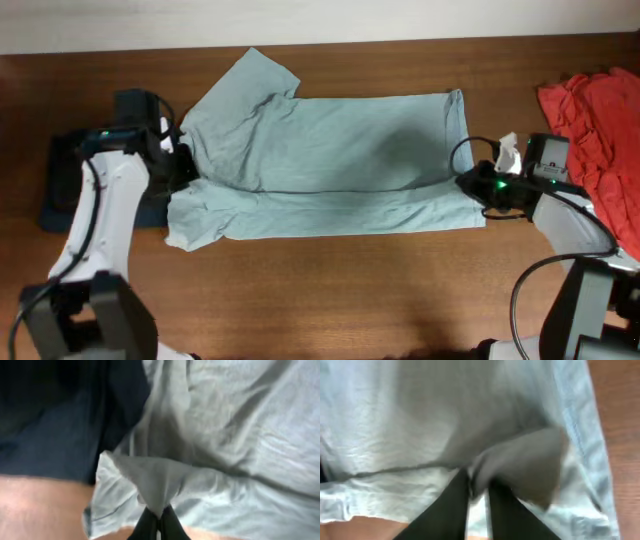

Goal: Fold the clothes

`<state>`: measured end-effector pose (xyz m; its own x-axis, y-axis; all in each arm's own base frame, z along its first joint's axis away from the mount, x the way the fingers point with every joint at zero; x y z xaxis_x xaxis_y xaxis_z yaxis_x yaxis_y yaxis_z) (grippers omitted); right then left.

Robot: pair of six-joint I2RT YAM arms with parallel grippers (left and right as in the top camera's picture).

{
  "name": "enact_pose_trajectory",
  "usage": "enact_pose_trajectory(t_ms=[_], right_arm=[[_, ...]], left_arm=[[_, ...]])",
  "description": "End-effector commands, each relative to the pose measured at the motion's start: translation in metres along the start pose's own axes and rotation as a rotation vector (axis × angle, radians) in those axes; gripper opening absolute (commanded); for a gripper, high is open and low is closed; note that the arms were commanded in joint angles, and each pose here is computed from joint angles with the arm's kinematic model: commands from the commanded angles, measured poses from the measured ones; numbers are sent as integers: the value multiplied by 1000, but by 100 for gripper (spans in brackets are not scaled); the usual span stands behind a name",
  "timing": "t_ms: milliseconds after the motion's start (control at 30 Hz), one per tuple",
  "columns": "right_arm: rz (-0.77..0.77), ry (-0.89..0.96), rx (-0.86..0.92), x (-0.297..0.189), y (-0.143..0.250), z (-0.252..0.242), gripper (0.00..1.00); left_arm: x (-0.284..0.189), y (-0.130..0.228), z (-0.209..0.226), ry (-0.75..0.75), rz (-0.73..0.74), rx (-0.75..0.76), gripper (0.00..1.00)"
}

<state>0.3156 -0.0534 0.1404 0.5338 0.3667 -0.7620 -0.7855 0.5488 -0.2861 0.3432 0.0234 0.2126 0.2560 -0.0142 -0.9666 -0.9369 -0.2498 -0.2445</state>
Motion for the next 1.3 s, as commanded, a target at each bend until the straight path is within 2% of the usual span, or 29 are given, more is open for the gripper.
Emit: enact_pose_trajectory(t_ms=[0, 33, 133, 167, 300, 367, 467, 567, 667, 833, 933, 1000, 1133, 1267], right_arm=[[-25, -35, -29, -2, -8, 7, 24], [-30, -38, -26, -5, -11, 7, 30], [-40, -35, -12, -20, -19, 12, 39], [-56, -34, -15, -33, -25, 18, 47], [-95, -38, -37, -66, -41, 42, 50], [-100, -41, -45, -84, -50, 59, 51], [-130, -19, -112, -107, -62, 84, 51], [-161, 29, -163, -115, -67, 102, 55], [-167, 42, -190, -105, -72, 109, 57], [-155, 44, -192, -73, -86, 101, 66], [-127, 54, -180, -57, -90, 94, 66], [-111, 61, -172, -53, -89, 91, 66], [-83, 72, -158, -52, -85, 88, 66], [-30, 97, -132, -51, -77, 84, 65]], left_arm=[[-2, -8, -5, 12, -43, 85, 8], [-9, -12, -5, 14, -59, 102, 12], [-35, -22, -6, 8, -96, 136, 21], [-59, -29, -7, -8, -136, 159, 25], [-105, -46, -7, -60, -247, 164, 36], [-125, -55, -11, -52, -326, 197, 38], [-137, -65, -16, -25, -411, 232, 39], [-128, -77, -25, 60, -442, 316, 39], [-101, -93, -35, 149, -437, 400, 40], [-30, -130, -59, 348, -416, 452, 43], [35, -161, -86, 457, -418, 498, 52], [77, -173, -104, 472, -451, 527, 56], [129, -171, -128, 484, -442, 549, 57], [172, -160, -140, 333, -398, 544, 57]])
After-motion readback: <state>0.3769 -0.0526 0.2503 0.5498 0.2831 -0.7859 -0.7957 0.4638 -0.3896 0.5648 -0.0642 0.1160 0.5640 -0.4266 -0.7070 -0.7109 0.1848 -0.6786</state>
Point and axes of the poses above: each gripper's point midway between its finger pads, its own x axis out along the fingers, its own z axis along the line the jaws close on, y = z × x, the point moved 10 cm from there along -x, back along the fingers, and after that the axes turned 5 degrees about x, right-handed, at the moved point
